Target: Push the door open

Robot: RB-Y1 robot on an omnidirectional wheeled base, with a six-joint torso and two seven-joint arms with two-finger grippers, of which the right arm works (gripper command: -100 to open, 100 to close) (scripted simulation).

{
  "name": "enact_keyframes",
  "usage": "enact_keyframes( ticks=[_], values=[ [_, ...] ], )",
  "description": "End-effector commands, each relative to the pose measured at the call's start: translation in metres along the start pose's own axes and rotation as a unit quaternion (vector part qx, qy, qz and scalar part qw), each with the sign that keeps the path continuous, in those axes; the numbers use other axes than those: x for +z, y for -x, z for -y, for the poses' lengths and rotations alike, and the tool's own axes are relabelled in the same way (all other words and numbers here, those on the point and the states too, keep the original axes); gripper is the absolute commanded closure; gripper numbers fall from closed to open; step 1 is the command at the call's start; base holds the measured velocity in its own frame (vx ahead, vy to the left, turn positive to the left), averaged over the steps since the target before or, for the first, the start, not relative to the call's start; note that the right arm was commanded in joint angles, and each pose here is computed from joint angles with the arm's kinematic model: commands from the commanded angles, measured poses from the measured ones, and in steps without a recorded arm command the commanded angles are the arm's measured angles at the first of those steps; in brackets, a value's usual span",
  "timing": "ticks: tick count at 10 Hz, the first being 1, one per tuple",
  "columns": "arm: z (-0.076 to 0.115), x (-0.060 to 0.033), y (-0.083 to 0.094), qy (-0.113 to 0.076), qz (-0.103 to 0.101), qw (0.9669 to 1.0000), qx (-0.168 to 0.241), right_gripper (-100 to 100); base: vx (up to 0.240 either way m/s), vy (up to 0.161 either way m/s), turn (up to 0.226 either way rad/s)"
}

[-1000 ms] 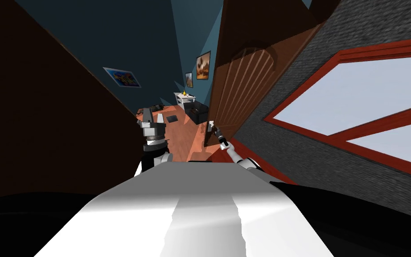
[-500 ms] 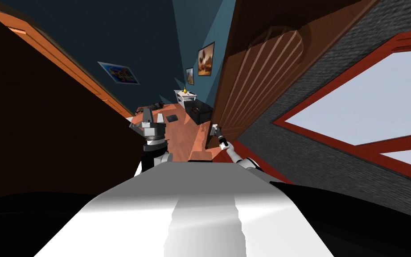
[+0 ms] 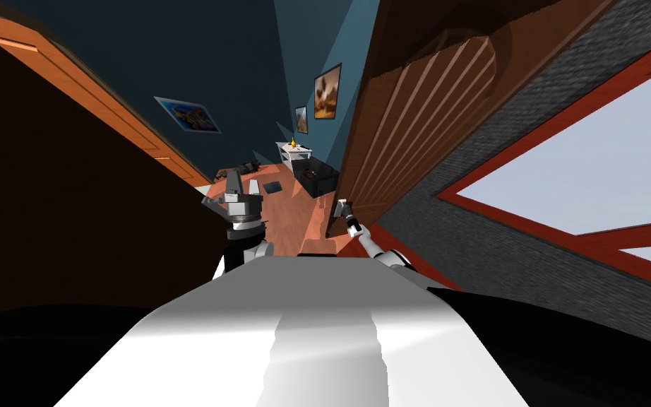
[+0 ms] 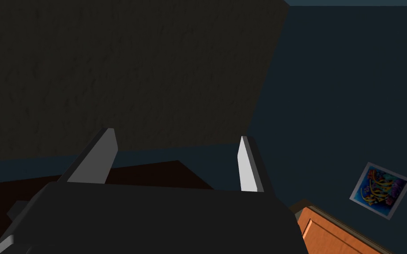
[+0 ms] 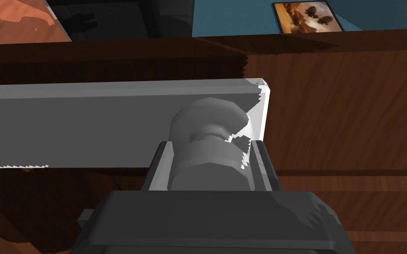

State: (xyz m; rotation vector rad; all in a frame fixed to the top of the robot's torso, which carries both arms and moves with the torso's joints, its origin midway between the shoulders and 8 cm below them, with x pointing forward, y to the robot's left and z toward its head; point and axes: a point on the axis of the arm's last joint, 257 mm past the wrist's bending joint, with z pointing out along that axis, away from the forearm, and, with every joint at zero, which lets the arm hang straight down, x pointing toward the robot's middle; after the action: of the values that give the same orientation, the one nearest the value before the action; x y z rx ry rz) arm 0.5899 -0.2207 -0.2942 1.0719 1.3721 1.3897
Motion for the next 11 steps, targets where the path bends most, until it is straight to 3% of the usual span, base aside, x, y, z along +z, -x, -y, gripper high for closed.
enact_keyframes(
  ticks=[1, 3, 7, 9, 11],
  values=[
    [0.002, -0.001, -0.001, -0.002, 0.0, 1.0, 0.001, 100, -0.022, -0.005, -0.007],
    [0.002, -0.001, -0.001, -0.002, 0.0, 1.0, 0.001, 100, -0.006, -0.001, -0.003],
    [0.003, -0.0033, 0.019, -0.004, 0.021, 0.9998, -0.001, 100, 0.16, 0.053, -0.025],
    [0.003, -0.0033, 0.019, -0.004, 0.021, 0.9998, -0.001, 100, 0.079, 0.034, 0.008],
    [0.003, -0.0047, 0.035, -0.004, 0.039, 0.9992, -0.002, 100, 0.165, 0.062, -0.062]
  ],
)
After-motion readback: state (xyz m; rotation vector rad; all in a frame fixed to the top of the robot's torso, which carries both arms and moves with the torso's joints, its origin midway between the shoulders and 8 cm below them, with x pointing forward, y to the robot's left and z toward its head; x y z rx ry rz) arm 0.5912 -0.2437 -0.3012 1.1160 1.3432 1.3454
